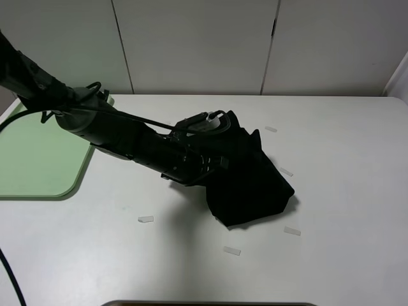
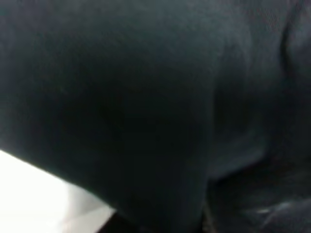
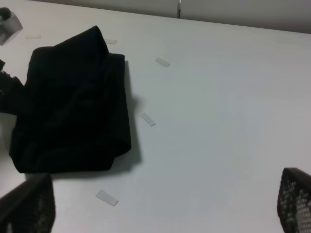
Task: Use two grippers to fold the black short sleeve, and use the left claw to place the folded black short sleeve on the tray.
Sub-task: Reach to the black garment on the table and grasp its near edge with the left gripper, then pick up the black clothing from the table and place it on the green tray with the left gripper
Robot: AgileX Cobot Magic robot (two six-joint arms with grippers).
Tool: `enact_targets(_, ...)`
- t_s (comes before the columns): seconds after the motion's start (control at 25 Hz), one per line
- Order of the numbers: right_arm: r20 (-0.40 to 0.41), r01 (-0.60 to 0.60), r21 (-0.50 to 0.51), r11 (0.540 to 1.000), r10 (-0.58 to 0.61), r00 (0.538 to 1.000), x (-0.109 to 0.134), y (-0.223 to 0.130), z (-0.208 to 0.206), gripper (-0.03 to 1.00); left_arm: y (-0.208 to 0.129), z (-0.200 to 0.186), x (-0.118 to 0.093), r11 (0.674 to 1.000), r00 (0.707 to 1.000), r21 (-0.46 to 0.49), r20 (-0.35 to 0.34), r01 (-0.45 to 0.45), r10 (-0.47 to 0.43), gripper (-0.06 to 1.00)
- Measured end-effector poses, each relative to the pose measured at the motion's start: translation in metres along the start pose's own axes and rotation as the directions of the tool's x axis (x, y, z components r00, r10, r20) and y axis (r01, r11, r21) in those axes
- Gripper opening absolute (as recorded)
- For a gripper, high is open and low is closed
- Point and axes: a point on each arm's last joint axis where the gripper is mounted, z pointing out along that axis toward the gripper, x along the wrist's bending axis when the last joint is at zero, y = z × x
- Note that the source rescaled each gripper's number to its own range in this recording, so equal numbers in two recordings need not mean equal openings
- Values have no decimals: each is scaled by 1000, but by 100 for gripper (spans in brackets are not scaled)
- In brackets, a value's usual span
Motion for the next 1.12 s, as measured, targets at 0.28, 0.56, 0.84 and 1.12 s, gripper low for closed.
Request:
enact_targets(0.28,0,0,0,1000,0,1000,0,0,0,100,11,-21,20,992,992,50,-49,-117,119,6)
enact_targets(0.56,0,0,0,1000,0,1000,0,0,0,100,41,-99,65,958,925,172,-267,-228,268,6)
enact_targets(0.84,0,0,0,1000,0,1000,0,0,0,100,63,-167,98,922,787,282,-488,-266,376,6)
enact_targets(1.12,0,0,0,1000,0,1000,0,0,0,100,60,-212,151,911,694,346,-600,-223,398,6)
